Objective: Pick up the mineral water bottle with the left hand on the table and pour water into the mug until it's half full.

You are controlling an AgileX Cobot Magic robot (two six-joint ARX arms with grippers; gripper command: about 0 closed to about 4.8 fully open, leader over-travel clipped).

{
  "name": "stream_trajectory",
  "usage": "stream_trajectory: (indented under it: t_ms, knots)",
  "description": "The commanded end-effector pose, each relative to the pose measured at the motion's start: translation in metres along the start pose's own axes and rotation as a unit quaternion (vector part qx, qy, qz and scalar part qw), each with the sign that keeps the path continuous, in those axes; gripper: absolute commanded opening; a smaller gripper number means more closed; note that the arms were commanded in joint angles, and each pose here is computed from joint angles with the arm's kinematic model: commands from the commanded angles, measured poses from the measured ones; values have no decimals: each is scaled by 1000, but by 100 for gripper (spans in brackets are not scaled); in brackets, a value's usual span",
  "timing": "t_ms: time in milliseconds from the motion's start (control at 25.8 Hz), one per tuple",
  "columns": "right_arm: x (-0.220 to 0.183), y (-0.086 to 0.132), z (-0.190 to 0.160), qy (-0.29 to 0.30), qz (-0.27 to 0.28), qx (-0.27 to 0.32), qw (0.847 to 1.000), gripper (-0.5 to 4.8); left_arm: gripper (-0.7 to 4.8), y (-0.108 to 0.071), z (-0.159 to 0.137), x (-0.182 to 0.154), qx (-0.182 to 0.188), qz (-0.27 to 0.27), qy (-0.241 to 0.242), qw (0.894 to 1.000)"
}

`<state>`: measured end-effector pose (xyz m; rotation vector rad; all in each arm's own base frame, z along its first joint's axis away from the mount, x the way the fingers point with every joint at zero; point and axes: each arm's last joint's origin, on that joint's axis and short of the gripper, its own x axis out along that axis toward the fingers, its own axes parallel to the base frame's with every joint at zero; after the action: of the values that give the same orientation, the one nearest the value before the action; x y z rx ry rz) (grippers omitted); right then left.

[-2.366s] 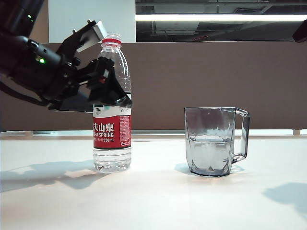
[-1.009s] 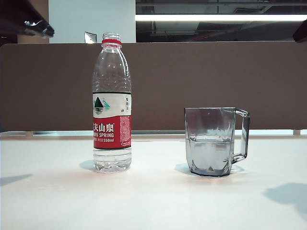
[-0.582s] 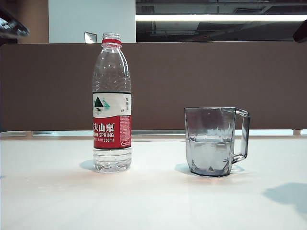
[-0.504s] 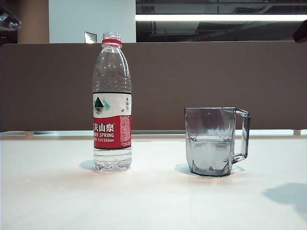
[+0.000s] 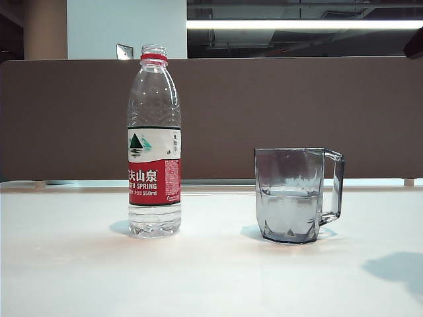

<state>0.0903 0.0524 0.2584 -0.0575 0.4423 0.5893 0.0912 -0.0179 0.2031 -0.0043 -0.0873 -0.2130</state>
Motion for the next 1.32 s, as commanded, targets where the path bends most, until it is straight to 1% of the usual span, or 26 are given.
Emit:
stream_trajectory:
  t_ms: [39,155,233,310,388,465,504,582,737,931,1009,1047,1125,1319]
  knots:
    - [-1,0,3,-11,1,-3,1000,-4,-6,4,-4,-4,0,8,-6,1000]
    - [-1,0,3,-11,1,-3,1000,-4,-6,6,-7,-4,-3,22,8,1000]
    - [-1,0,3,-11,1,-3,1000,-5,-6,7,-11,-3,-2,24,7,1000]
    - [-1,0,3,-11,1,-3,1000,-4,-6,7,-20,-1,2,26,16,1000]
    - [-1,0,3,-11,1,-3,1000,-4,-6,7,-33,0,3,26,34,999]
    - [-1,0,3,-11,1,-3,1000,-4,-6,8,-37,1,9,26,41,999]
    - [-1,0,3,-11,1,-3,1000,-4,-6,8,-36,1,16,27,39,999]
    - [-1,0,3,-11,1,-3,1000,-4,-6,9,-36,1,16,33,38,999]
    - [-1,0,3,-11,1,-3,1000,-5,-6,15,-36,0,-3,65,35,997]
    - [-1,0,3,-11,1,-3,1000,-4,-6,14,-35,0,-3,59,33,998]
    - [-1,0,3,-11,1,-3,1000,-5,-6,14,-32,0,-1,59,16,998]
    - [-1,0,3,-11,1,-3,1000,-4,-6,14,-29,0,2,59,0,998]
    - [-1,0,3,-11,1,-3,1000,-4,-6,14,-27,0,3,59,-9,998]
    - [-1,0,3,-11,1,-3,1000,-4,-5,14,-28,0,2,60,-3,998]
